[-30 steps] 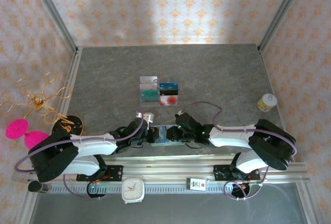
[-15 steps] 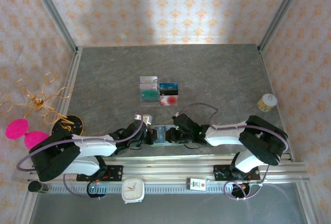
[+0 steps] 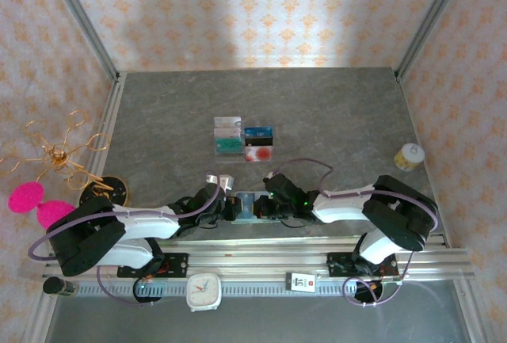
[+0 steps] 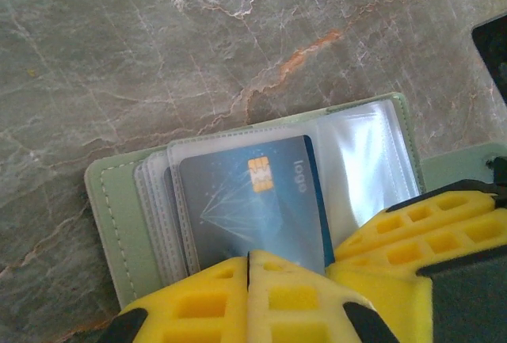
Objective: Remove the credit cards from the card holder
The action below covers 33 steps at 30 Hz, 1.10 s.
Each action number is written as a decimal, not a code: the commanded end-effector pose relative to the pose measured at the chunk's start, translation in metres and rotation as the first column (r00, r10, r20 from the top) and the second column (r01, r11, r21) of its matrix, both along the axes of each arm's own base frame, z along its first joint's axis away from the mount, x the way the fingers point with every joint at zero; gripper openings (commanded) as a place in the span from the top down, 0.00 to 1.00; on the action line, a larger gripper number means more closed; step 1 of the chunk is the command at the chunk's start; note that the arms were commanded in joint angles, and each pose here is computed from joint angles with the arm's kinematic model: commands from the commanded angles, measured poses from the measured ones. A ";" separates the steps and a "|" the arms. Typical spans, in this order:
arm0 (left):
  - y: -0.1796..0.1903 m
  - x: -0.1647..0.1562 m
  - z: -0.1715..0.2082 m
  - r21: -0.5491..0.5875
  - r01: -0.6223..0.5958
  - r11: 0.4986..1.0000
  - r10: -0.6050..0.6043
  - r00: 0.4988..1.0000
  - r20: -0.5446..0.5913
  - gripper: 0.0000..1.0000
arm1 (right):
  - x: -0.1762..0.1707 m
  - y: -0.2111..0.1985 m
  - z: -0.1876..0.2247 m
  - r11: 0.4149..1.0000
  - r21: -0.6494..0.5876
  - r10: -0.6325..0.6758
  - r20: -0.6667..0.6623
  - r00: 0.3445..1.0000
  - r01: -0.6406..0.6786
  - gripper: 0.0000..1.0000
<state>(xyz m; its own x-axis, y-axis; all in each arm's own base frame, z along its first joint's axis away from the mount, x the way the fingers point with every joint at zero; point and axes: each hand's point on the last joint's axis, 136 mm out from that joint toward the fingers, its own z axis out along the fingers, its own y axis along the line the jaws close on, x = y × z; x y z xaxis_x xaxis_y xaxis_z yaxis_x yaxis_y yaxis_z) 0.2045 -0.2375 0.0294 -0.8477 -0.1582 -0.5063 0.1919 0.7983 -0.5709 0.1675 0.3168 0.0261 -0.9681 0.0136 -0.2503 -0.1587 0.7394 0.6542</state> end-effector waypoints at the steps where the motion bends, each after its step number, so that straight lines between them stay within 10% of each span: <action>1: 0.004 -0.004 -0.006 0.016 -0.001 1.000 0.001 1.000 -0.017 1.00 | 0.005 -0.002 0.004 0.999 -0.007 -0.033 0.022 0.999 0.033 1.00; 15: 0.006 0.000 0.007 -0.012 -0.003 1.000 0.003 1.000 0.009 1.00 | 0.005 -0.038 -0.004 0.986 -0.102 -0.130 0.035 0.991 0.133 1.00; 22: -0.013 0.004 0.047 -0.102 0.042 0.994 -0.033 0.996 0.085 1.00 | 0.012 -0.036 0.015 0.989 -0.084 -0.110 0.102 0.989 0.118 0.75; 33: -0.028 0.004 0.019 -0.062 0.076 0.995 -0.075 0.997 0.026 1.00 | 0.028 -0.034 0.025 0.994 -0.085 -0.058 0.138 0.989 0.070 0.72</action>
<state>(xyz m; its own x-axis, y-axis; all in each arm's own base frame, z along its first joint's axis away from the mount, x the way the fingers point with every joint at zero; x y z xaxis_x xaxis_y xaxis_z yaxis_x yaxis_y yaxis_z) 0.2024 -0.2560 0.0374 -0.8614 -0.1254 -0.4921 0.2351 0.7605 -0.6053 0.1891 0.2810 0.0487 -0.9292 0.0768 -0.3616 -0.1612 0.7961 0.5833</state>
